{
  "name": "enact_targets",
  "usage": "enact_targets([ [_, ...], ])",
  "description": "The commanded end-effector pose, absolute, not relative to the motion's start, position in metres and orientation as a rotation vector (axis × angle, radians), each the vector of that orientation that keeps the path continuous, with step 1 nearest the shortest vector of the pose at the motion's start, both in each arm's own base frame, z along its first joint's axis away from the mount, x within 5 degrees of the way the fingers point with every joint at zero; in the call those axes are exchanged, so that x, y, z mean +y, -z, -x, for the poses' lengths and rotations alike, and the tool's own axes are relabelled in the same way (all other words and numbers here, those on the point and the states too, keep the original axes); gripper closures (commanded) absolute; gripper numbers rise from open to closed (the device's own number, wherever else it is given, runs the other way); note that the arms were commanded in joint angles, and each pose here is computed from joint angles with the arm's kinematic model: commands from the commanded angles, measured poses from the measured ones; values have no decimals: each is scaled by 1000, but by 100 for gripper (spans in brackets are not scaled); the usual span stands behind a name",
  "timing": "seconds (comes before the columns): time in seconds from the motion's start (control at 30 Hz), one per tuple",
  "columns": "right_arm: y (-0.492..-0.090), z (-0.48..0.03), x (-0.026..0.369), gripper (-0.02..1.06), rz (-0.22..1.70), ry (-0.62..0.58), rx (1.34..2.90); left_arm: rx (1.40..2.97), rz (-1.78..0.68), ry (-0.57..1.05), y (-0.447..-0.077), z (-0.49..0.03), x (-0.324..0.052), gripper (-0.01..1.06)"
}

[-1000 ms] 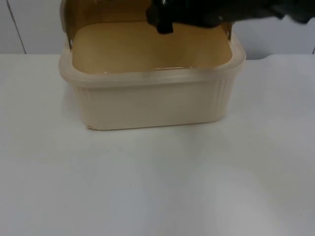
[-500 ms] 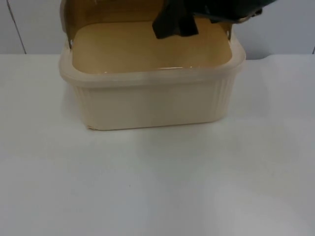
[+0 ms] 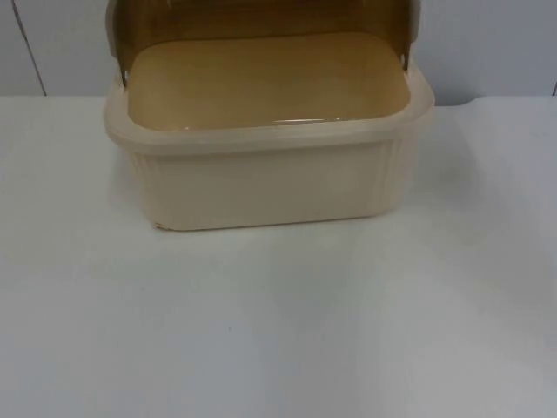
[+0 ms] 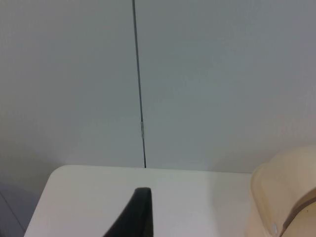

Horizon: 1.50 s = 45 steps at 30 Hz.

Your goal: Open the box lid with the left hand, place the block into the box with the right hand, then close the box lid with the left hand.

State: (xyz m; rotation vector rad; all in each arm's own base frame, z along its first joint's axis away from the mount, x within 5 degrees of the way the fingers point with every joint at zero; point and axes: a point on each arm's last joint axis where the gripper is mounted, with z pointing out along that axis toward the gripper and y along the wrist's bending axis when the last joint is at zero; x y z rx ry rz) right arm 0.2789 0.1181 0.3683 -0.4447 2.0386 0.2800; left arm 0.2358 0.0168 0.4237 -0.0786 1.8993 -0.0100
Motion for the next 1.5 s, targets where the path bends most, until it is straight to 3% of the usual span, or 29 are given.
enact_targets([
  [0.0,-397,-258,79,-1,310,-230,1987,1900,84,7,-424,-235,18,1],
  [0.1,-408,-247,61,-1,245,-202,1972,1900,84,7,-424,-235,18,1],
  [0.2,-419,-229,28,-1,157,-89,1986,1900,83,5,-424,-235,18,1],
  [0.4,-434,-205,5,-1,87,11,1939,1888,69,-25,-425,-235,19,1],
  [0.63,-449,-184,5,-1,62,-1,1854,1875,25,-114,-426,-236,23,1],
  [0.9,-451,-182,5,-1,61,-1,1842,1863,90,-52,-427,-236,22,1],
  [1.17,-452,-182,5,-1,58,-3,1828,1694,83,-63,-442,-239,23,1],
  [1.3,-453,-183,5,-1,79,16,1821,1723,130,14,-439,-239,20,1],
  [1.47,-453,-183,5,-1,79,16,1819,1878,152,114,-420,-247,14,1],
])
